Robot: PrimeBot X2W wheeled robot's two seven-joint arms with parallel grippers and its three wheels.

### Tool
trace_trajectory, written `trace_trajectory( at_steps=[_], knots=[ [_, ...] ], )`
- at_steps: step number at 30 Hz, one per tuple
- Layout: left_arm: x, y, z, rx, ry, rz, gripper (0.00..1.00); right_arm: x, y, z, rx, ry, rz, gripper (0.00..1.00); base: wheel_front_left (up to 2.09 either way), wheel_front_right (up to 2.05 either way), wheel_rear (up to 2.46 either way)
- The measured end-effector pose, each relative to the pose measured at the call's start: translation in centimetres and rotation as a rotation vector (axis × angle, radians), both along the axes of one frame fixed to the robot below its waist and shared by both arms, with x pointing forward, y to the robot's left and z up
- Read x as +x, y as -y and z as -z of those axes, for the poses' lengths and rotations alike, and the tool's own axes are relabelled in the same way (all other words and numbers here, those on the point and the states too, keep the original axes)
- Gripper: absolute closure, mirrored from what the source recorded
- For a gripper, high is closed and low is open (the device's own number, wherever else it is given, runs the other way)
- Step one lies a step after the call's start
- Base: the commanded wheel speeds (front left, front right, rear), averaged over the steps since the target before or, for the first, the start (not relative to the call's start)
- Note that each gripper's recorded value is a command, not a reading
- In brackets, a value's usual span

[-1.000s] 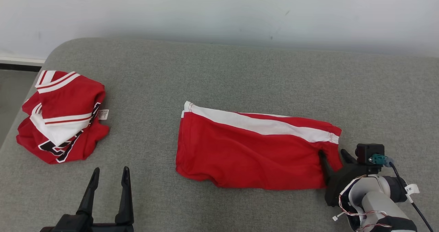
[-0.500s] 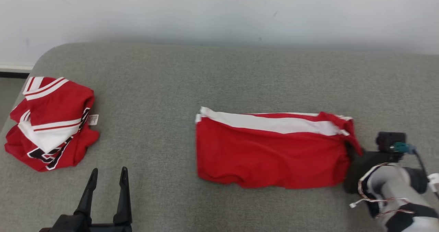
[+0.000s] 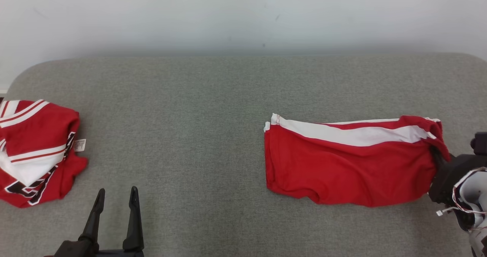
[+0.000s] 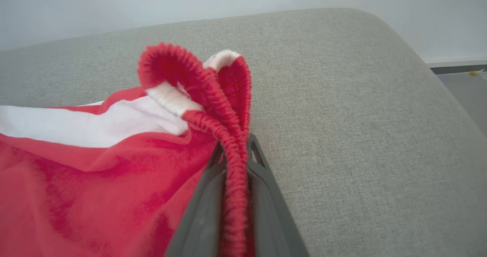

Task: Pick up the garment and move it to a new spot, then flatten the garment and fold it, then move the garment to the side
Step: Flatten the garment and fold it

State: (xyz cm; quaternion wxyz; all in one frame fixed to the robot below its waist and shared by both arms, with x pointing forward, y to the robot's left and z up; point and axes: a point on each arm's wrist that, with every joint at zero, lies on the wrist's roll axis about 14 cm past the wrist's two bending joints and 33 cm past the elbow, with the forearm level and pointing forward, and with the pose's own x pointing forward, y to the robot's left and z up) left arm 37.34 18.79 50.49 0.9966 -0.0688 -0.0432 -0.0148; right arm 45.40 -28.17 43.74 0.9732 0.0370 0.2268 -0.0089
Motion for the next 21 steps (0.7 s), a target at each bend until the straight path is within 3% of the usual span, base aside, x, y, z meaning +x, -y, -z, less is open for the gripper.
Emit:
trace_trajectory(
  at_steps=[6,15,21],
  knots=[
    [0.5,1.1,0.2,-0.004,-0.006,0.031,0.00,0.3,-2.3,-1.7,0.082,-0.007,-0.061,1.00,0.00,0.00,0.00],
    [0.5,1.8,0.0,-0.011,0.000,0.050,0.00,0.8,-9.3,-4.2,0.438,-0.070,-0.149,1.00,0.00,0.00,0.00],
    [0.2,1.4,0.3,-0.016,-0.009,0.033,0.00,1.4,-13.9,-4.3,0.543,-0.120,-0.219,1.00,0.00,0.00,0.00]
  ],
)
